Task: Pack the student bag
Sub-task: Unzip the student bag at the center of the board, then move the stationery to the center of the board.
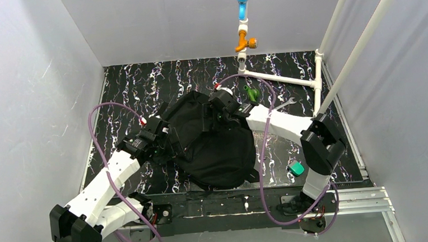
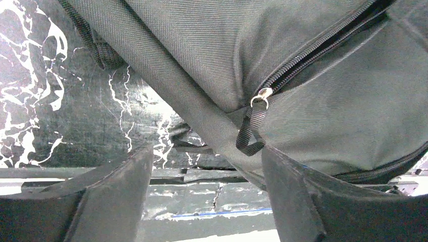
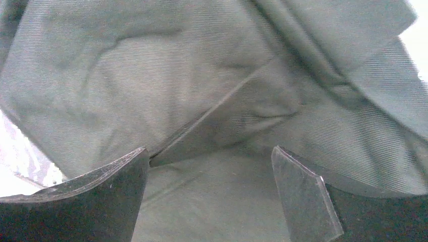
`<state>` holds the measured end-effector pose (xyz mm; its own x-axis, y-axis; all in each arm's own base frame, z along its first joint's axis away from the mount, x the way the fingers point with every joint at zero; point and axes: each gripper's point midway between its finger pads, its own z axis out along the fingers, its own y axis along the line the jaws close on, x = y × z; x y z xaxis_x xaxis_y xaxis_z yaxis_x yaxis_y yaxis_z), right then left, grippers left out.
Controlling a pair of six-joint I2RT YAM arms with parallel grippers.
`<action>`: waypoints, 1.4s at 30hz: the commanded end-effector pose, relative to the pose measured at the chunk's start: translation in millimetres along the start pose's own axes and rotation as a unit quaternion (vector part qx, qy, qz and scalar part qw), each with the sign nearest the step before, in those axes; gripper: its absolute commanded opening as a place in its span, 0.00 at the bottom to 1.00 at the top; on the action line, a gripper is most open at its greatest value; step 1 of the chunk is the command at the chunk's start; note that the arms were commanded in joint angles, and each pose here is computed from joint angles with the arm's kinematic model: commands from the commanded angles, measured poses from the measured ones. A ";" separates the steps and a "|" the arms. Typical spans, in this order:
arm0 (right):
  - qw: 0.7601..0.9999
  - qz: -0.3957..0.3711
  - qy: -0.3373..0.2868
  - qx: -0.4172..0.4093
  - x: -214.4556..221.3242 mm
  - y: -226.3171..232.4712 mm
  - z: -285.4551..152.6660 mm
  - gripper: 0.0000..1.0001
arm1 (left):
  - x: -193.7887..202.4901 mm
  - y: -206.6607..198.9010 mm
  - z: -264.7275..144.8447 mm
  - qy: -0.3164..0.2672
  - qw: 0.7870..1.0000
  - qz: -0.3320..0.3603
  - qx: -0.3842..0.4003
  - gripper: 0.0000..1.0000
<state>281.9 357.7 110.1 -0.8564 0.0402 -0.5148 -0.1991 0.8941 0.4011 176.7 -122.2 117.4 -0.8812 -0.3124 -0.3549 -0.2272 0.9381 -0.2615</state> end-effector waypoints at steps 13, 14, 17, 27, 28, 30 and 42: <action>0.965 0.093 -0.067 0.238 -19.8 -217.9 -142.1 0.98 | -38.9 -63.7 -59.0 -0.065 0.980 0.109 0.155 0.98; 0.960 0.130 -0.060 0.239 -9.9 -228.9 -146.0 0.98 | -38.6 -67.0 -60.3 -0.063 0.978 0.110 0.163 0.98; 0.943 0.219 -0.037 0.249 23.4 -255.4 -150.4 0.98 | -35.7 -77.7 -62.1 -0.052 0.974 0.109 0.190 0.98; 0.878 0.333 0.021 0.344 109.3 -302.6 -175.9 0.99 | -27.3 -86.6 -56.2 -0.027 0.968 0.126 0.214 0.98; 0.879 0.333 0.025 0.341 114.1 -302.3 -174.3 0.98 | -26.0 -86.8 -55.6 -0.025 0.968 0.126 0.217 0.98; 0.882 0.328 0.039 0.337 123.3 -303.2 -169.8 0.98 | -24.2 -88.9 -54.3 -0.021 0.966 0.127 0.223 0.98; 0.907 0.288 0.081 0.295 135.2 -301.8 -141.0 0.93 | -25.5 -98.6 -53.6 -0.009 0.963 0.130 0.236 0.98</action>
<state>143.5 25.5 25.8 -0.7976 0.5781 -0.1719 0.5850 0.8109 0.0130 200.1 -192.2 193.4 -0.8745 -0.0985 -0.4750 0.1870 0.8350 -0.5175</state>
